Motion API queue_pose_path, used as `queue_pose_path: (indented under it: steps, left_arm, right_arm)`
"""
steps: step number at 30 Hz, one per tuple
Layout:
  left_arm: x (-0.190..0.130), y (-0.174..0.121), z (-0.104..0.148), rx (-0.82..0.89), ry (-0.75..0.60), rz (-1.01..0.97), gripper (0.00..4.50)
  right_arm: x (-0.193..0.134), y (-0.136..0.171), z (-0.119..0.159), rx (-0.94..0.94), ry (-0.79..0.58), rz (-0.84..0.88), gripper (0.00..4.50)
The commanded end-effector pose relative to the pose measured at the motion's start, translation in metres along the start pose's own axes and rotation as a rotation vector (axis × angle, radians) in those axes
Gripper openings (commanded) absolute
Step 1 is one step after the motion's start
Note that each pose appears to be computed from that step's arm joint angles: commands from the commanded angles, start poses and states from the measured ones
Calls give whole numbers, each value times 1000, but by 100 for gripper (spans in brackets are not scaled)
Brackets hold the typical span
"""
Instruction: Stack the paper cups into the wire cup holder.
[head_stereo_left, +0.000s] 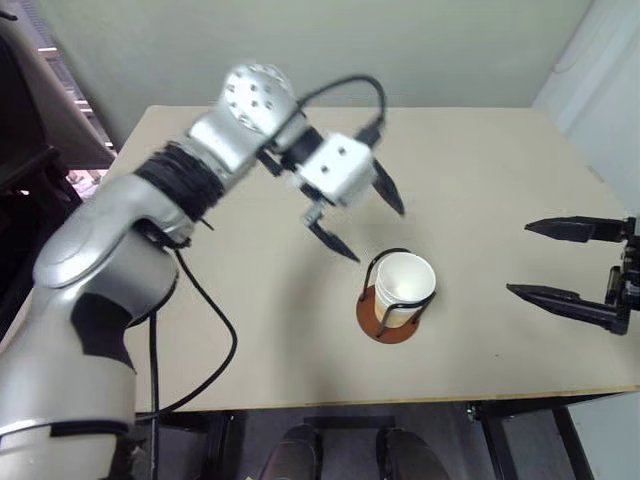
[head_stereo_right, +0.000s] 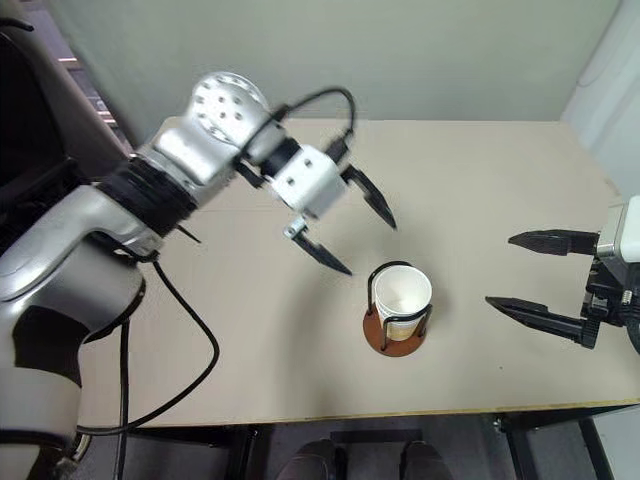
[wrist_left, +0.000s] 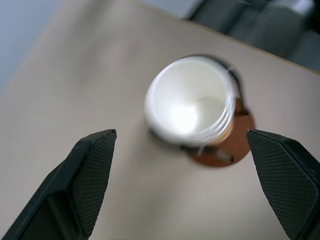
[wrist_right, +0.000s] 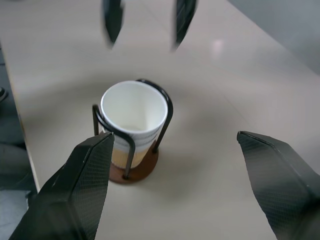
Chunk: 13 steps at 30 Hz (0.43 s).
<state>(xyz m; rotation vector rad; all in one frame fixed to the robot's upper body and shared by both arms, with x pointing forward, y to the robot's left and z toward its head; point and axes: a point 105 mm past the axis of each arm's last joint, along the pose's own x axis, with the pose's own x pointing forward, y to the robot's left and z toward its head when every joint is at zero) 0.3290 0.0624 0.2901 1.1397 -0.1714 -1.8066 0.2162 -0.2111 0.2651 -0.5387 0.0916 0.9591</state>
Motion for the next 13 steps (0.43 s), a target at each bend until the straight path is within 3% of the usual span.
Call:
queue_pose_path:
  steps: [1,4,6,13]
  left_arm:
    - [-44,-44,-30,-342,-83,134,446]
    - [-61,-105,-59,-607,-61,183,446]
    - [-65,-127,-60,-701,-70,209,446]
    - [-70,-143,-44,-744,-45,270,446]
  right_arm:
    - [-6,-15,-7,26,-30,-42,410]
    - [-7,-20,-24,73,-8,-24,410]
    - [-7,-24,-34,90,18,1,410]
    - [-5,-37,-43,67,36,113,410]
